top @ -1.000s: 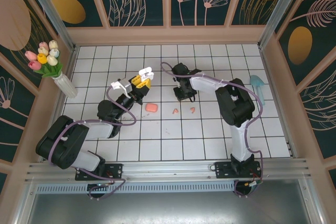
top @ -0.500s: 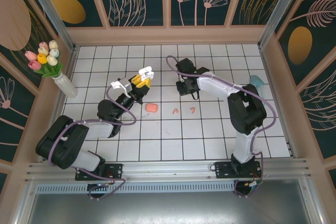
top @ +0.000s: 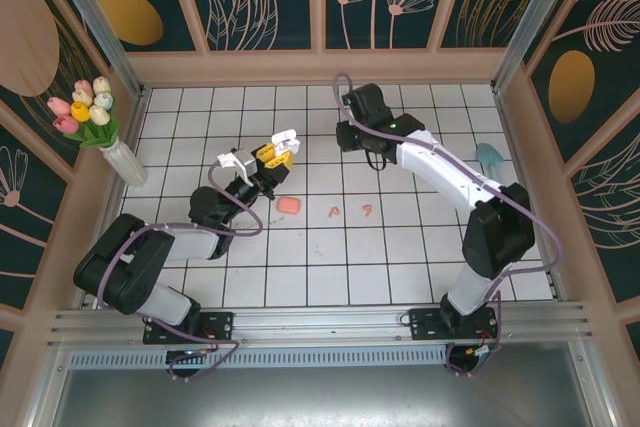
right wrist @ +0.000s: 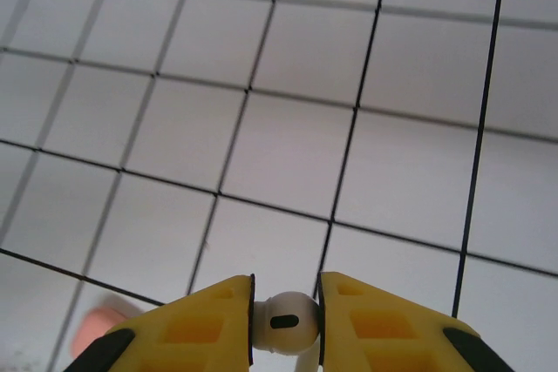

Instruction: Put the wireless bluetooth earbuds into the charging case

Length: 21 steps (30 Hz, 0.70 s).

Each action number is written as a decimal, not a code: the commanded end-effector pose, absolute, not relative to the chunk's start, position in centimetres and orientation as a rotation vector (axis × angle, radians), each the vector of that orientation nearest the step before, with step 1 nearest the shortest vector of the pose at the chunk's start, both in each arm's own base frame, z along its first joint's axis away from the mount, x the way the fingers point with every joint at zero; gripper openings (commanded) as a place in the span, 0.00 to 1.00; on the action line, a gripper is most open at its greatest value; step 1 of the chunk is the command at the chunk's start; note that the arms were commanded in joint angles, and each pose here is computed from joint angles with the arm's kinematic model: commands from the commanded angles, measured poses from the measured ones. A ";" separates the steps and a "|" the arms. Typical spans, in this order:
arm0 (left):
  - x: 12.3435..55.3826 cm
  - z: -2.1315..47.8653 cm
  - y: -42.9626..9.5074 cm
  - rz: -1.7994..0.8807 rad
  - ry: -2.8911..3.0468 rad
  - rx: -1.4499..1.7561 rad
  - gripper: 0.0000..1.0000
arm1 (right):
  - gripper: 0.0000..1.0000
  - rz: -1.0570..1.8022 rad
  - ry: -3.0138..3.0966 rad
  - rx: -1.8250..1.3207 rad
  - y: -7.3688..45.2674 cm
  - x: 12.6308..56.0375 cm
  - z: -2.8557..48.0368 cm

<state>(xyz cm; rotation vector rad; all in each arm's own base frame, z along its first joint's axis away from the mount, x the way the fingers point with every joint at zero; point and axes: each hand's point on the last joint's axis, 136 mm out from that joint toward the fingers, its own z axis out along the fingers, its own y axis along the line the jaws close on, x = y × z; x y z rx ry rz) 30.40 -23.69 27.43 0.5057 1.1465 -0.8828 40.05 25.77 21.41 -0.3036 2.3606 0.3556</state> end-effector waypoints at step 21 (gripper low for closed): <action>32.5 30.2 -26.2 -0.972 1.013 0.539 0.00 | 0.24 0.701 1.921 -0.357 32.2 36.1 37.7</action>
